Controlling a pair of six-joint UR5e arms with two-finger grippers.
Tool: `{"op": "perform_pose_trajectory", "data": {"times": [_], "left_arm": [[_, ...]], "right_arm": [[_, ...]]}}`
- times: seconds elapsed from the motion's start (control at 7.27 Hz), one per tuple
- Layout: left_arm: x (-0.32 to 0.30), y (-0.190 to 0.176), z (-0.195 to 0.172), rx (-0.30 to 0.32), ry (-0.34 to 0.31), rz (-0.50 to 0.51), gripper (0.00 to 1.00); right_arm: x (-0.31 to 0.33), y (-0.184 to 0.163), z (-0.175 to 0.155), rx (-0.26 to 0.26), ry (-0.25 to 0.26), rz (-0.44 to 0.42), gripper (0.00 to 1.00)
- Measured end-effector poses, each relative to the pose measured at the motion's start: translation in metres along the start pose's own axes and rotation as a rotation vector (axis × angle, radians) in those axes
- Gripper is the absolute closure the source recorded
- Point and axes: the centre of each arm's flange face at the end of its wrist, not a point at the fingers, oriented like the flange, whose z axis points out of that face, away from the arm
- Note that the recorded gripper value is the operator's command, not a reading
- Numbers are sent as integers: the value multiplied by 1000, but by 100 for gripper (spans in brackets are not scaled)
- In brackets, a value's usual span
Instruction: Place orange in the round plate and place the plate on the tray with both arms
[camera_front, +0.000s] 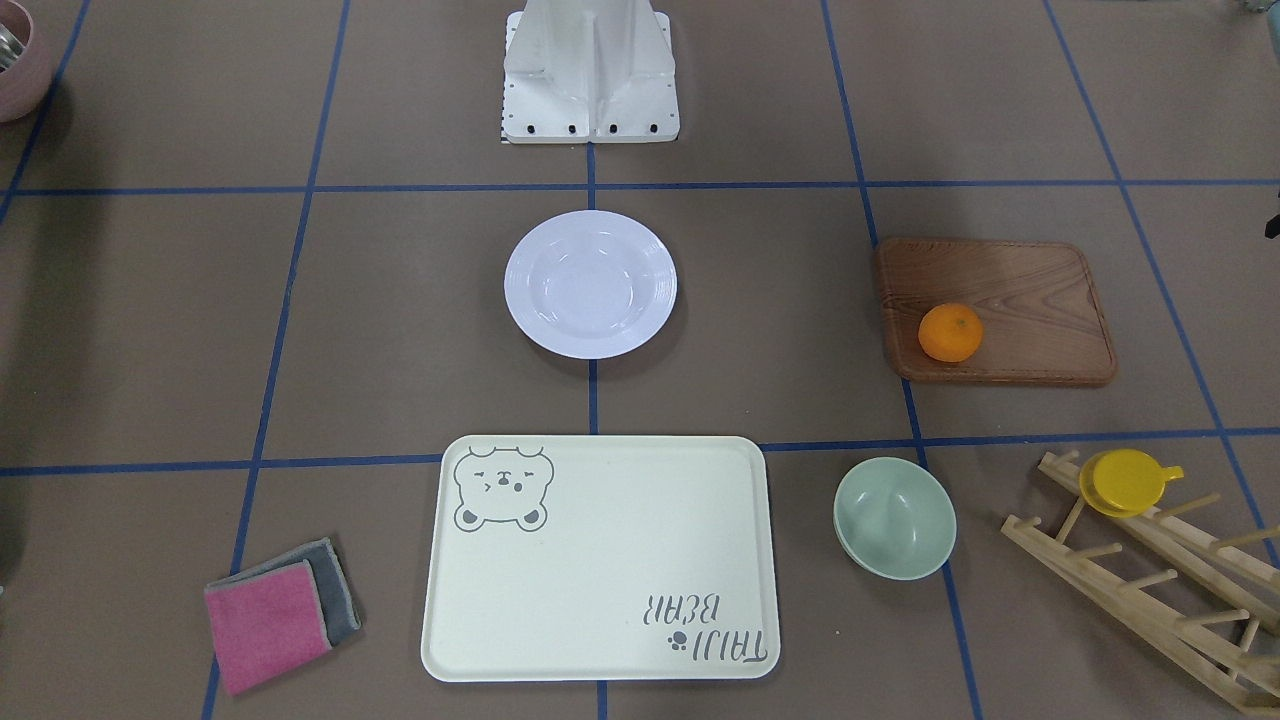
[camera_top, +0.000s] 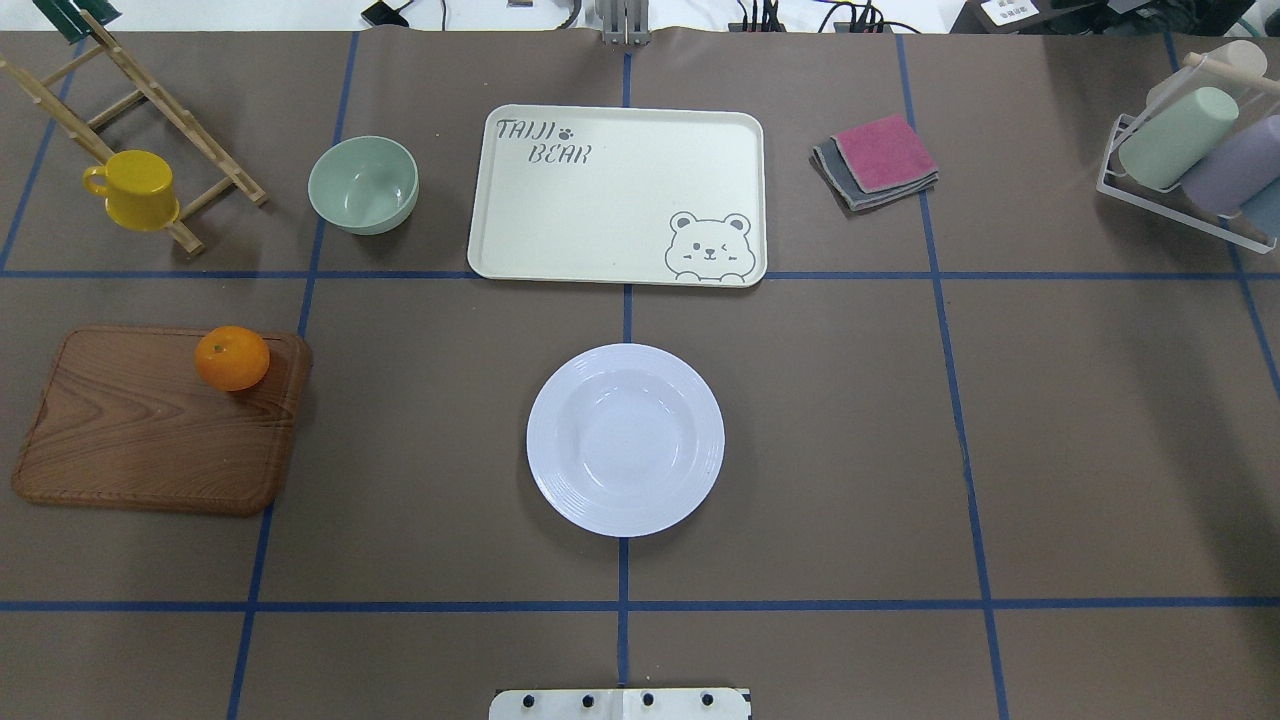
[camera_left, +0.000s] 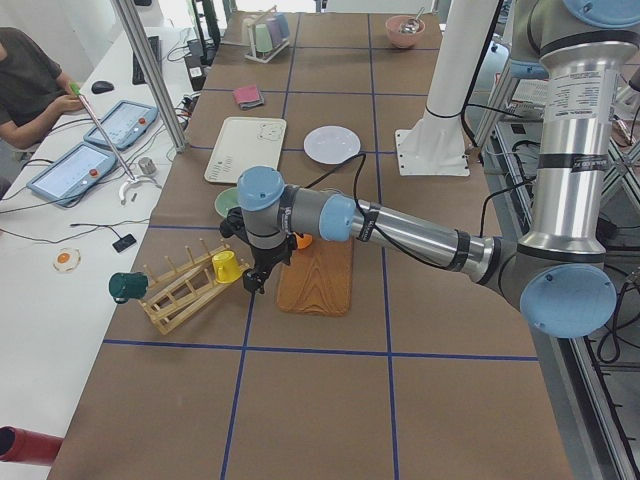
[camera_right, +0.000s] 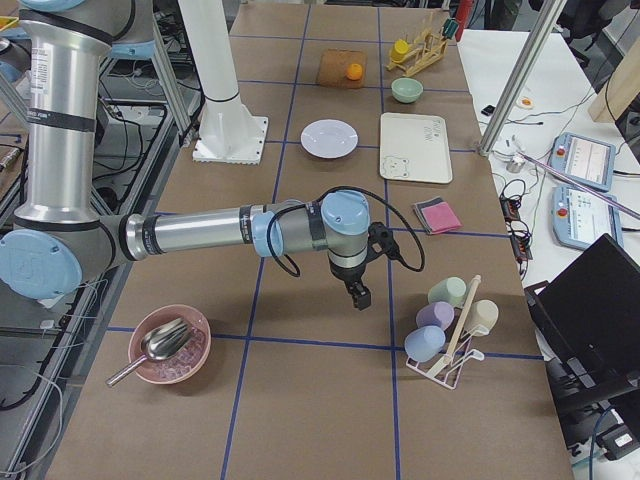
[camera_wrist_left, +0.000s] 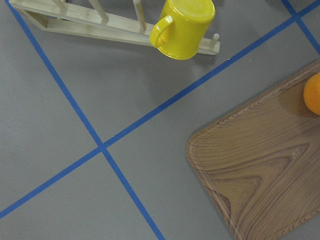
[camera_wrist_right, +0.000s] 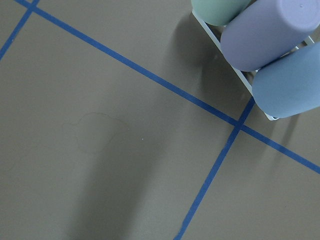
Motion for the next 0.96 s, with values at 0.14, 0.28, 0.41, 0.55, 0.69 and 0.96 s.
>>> {"op": "perform_pose_trajectory", "data": {"times": [0.14,0.28,0.41,0.55,0.69,0.96], "left_arm": [[1,-2,0,6,1,8,1],[1,-2,0,14,-2,19,1],[-1,-1,3,14,-2,22,1],[-4,1,6,10,0,18,1],[-5,1,8,9,2,15,1],[-6,2,9,6,3,11,1]], "right_arm": [[-2,-1,2,-1,-5,5,0],[-4,-3,4,-5,-8,2,0],[-5,-4,7,-9,-9,-4,0],[-6,-5,9,-13,-9,-11,0],[-6,-5,12,-18,-11,-13,0],[-1,-1,19,-32,-17,-2,0]]}}
